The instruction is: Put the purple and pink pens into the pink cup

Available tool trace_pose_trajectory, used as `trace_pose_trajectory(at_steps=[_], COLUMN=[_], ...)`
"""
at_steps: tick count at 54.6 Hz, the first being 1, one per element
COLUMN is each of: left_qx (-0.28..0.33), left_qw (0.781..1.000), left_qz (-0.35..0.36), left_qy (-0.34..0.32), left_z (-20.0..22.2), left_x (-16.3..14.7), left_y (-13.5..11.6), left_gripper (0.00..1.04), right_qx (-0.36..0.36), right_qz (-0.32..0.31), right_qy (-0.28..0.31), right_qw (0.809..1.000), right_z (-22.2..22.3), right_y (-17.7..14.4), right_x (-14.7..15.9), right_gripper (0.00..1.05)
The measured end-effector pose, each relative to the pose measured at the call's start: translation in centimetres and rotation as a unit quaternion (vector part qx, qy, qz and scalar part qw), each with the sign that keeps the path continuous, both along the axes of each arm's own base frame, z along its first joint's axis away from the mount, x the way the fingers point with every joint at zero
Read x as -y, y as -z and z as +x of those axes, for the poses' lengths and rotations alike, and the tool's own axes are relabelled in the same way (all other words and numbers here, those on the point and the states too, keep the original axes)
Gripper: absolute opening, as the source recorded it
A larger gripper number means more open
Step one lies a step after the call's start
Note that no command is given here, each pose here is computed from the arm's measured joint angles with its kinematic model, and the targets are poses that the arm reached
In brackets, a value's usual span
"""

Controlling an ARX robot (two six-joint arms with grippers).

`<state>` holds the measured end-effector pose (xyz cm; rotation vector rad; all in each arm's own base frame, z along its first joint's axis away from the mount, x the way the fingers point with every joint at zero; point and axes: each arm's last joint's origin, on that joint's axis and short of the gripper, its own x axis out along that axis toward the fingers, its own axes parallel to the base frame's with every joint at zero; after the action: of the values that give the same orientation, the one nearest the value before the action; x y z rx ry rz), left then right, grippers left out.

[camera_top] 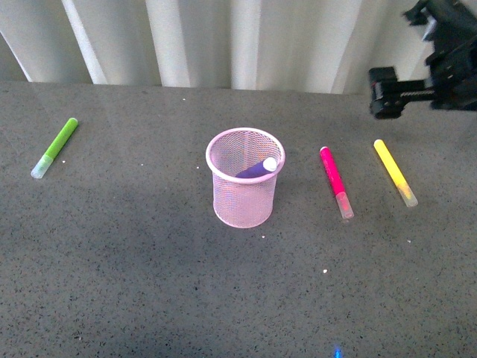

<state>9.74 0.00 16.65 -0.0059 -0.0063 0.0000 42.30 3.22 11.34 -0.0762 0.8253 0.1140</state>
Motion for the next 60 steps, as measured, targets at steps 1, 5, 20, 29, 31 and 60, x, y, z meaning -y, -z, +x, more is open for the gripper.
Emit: trace_pose_trajectory(at_steps=[1,5,20,29,31,60], left_qx=[0.000,0.000,0.000,0.000,0.000,0.000], left_qw=[1.000,1.000,1.000,1.000,1.000,1.000], left_qz=[0.000,0.000,0.000,0.000,0.000,0.000], left_qy=[0.000,0.000,0.000,0.000,0.000,0.000], left_z=[0.0,0.0,0.0,0.0,0.0,0.0], left_x=[0.0,0.0,0.0,0.0,0.0,0.0], left_y=[0.0,0.0,0.0,0.0,0.0,0.0], left_gripper=[0.98,0.98,0.98,0.98,0.98,0.98], right_qx=[-0.009,-0.029,-0.052,-0.071,-0.075,-0.079], right_qz=[0.005,0.014,0.030,0.022,0.024,0.037], right_qy=[-0.004,-0.016,-0.043,-0.031,-0.029,-0.039], right_qw=[1.000,0.999,0.997,0.997,0.996,0.995], right_z=[0.0,-0.1,-0.1,0.1,0.1,0.2], right_y=[0.4,1.1,2.3,4.0,4.4,6.8], right_x=[-0.5,-1.9,-5.3,-5.6,-5.7,-6.9], right_gripper=[0.98,0.98,0.98,0.98,0.98,0.98])
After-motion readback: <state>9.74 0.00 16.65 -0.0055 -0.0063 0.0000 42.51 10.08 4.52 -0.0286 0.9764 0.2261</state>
